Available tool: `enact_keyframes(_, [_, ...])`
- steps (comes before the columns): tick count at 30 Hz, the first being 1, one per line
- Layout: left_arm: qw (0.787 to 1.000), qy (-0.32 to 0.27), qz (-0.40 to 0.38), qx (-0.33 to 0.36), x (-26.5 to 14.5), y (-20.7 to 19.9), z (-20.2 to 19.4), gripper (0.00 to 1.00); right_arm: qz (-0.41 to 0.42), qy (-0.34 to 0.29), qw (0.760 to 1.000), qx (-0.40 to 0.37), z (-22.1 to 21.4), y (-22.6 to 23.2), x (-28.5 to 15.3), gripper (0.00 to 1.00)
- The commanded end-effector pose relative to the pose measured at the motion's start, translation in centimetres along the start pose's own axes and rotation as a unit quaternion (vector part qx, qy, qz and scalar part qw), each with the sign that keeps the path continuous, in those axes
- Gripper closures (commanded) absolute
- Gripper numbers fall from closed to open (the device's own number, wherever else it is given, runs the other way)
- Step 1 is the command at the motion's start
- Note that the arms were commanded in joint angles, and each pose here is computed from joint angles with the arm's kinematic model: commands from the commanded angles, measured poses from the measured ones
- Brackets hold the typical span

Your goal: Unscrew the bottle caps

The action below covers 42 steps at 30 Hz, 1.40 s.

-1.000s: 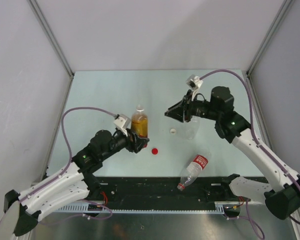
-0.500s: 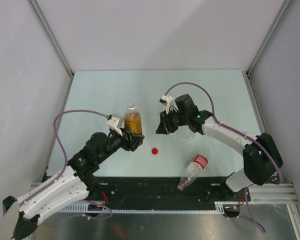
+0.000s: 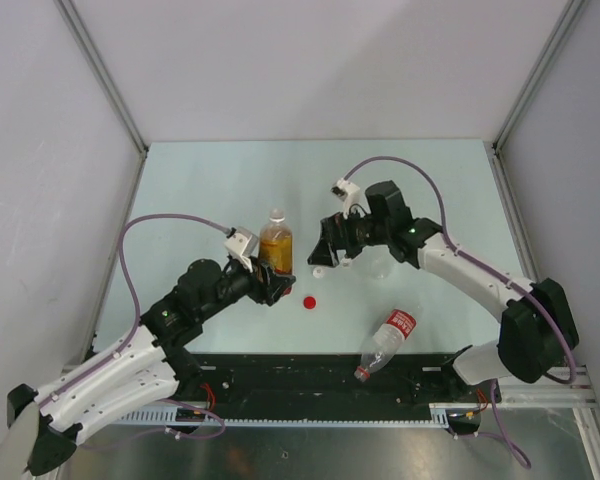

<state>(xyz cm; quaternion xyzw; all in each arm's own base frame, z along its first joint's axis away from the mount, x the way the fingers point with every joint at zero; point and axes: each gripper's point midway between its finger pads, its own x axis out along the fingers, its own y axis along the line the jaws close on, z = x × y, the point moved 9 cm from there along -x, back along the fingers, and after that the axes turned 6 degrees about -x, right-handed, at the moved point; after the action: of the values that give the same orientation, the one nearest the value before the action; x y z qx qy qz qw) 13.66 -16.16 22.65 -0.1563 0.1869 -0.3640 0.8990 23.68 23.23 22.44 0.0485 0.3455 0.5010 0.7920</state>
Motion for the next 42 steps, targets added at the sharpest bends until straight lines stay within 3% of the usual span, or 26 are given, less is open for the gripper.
enact_keyframes(1, [0.998, -0.031, -0.045, 0.021, -0.4, -1.5, 2.5, 0.97, 0.084, -0.079, 0.993, -0.019, 3.4, 2.3, -3.1, 0.01])
enact_keyframes(9, [0.993, -0.016, -0.115, 0.038, -0.5, -2.7, 2.6, 0.98, 0.226, -0.175, 0.954, -0.091, 7.1, 6.6, -7.9, 0.01])
enact_keyframes(15, [0.979, -0.017, -0.198, 0.048, -0.2, -4.3, 3.1, 0.96, 0.263, -0.223, 0.933, -0.099, 9.0, 8.3, -9.5, 0.02])
enact_keyframes(27, [0.970, 0.000, -0.237, 0.056, 0.2, -5.1, 3.1, 0.94, 0.293, -0.233, 0.923, -0.089, 9.6, 9.6, -8.0, 0.23])
enact_keyframes(35, [0.969, -0.001, -0.240, 0.055, 0.0, -5.1, 3.1, 0.92, 0.308, -0.221, 0.921, -0.096, 9.1, 10.3, -7.0, 0.49])
enact_keyframes(40, [0.970, -0.008, -0.235, 0.055, -0.2, -5.1, 3.2, 0.89, 0.321, -0.216, 0.917, -0.097, 9.1, 10.4, -6.7, 0.91])
enact_keyframes(42, [0.971, -0.011, -0.233, 0.054, -0.2, -5.1, 3.3, 0.87, 0.323, -0.216, 0.916, -0.099, 9.1, 10.5, -6.8, 0.98])
